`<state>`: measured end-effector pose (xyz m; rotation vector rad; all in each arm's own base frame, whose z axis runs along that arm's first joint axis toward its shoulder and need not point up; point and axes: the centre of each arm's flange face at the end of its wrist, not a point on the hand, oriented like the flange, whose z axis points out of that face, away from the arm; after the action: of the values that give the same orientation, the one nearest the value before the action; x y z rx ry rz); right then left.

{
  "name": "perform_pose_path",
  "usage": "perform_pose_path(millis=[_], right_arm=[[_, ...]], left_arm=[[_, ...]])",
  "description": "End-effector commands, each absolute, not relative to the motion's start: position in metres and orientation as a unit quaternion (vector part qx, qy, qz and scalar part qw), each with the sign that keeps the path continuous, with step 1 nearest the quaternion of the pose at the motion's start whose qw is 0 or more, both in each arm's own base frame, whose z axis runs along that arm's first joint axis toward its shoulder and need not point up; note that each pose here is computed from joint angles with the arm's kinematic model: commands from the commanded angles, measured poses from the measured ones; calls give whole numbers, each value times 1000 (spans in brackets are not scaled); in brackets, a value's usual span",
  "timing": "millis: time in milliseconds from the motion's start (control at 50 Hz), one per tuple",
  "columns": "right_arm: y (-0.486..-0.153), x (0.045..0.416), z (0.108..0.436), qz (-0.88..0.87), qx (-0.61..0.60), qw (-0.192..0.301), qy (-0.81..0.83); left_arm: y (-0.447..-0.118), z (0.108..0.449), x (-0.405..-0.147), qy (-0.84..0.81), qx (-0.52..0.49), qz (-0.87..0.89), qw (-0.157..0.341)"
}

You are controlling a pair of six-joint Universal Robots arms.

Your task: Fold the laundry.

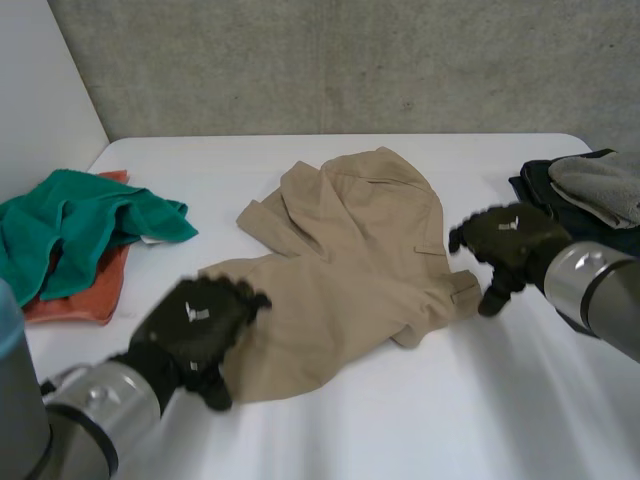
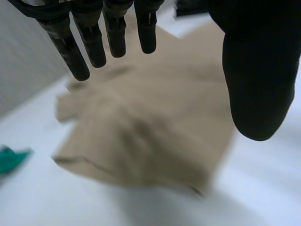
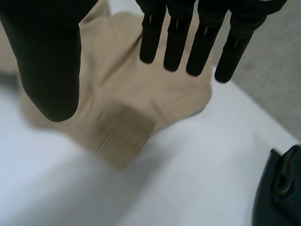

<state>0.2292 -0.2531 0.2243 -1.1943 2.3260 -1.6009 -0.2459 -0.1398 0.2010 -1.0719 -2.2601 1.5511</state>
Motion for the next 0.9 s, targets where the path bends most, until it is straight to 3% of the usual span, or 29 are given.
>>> perform_pose_path(millis=[20, 320, 500, 900], right_arm=[[-239, 219, 197, -473, -429, 28, 769], [-259, 232, 148, -530, -414, 49, 738], [-270, 243, 137, -553, -417, 61, 719], [-299, 259, 116, -573, -417, 58, 704]], left_arm=[[-136, 173, -244, -781, -373, 492, 93], [-155, 140, -262, -775, -382, 497, 83], [-173, 127, -266, -775, -386, 500, 37], [-203, 118, -280, -761, -376, 528, 24]])
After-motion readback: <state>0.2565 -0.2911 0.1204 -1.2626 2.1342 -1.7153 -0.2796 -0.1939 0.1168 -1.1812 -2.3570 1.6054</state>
